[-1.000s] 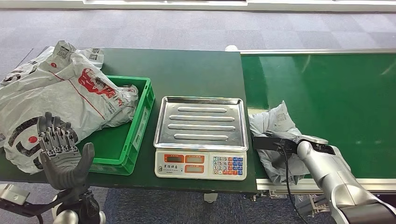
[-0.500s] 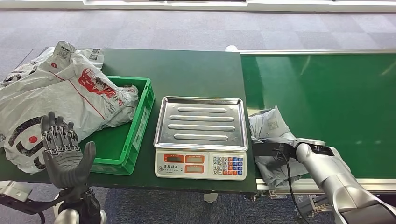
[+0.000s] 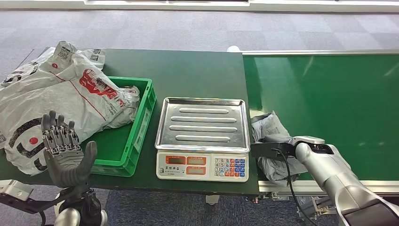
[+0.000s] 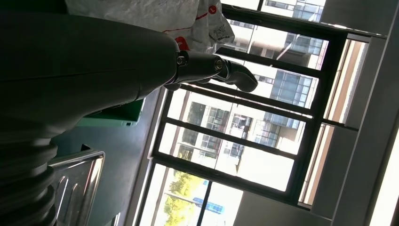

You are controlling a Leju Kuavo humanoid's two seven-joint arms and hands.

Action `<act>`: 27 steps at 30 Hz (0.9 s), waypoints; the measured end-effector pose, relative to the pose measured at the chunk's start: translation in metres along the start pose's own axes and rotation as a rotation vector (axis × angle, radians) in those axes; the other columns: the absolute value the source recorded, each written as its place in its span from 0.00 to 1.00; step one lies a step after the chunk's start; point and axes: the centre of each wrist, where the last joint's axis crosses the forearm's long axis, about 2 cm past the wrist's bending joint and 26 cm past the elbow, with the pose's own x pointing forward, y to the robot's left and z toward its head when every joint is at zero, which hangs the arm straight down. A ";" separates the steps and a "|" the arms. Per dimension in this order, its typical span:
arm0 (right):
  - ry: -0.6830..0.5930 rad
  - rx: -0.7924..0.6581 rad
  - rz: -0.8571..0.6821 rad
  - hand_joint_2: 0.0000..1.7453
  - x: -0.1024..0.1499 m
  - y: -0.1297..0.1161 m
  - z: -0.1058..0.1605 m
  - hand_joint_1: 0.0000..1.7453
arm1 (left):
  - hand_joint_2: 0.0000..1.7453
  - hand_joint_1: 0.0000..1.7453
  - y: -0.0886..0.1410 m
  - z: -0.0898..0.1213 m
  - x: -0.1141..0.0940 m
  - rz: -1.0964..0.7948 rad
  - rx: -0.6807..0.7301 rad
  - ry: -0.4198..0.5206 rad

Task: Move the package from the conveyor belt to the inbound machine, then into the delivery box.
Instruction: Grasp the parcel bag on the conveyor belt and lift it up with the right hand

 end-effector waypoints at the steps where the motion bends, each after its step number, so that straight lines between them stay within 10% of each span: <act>1: 0.000 -0.008 0.008 1.00 0.001 -0.001 0.000 1.00 | 1.00 0.00 0.000 0.000 0.000 0.000 0.000 0.000; 6: 0.134 -0.239 0.178 1.00 0.008 -0.016 -0.001 1.00 | 1.00 0.00 0.002 0.001 0.002 -0.006 0.006 -0.013; 10: 0.467 -0.959 0.569 1.00 0.056 -0.058 0.001 1.00 | 1.00 0.00 0.006 0.006 0.012 -0.021 0.037 -0.029; 15: 0.303 -1.680 0.695 1.00 0.125 -0.113 0.056 1.00 | 1.00 0.00 0.002 0.008 0.011 -0.026 0.055 -0.021; 27: 0.167 -1.981 0.649 1.00 0.165 -0.120 0.120 1.00 | 1.00 0.00 -0.001 0.008 0.003 -0.016 0.065 -0.014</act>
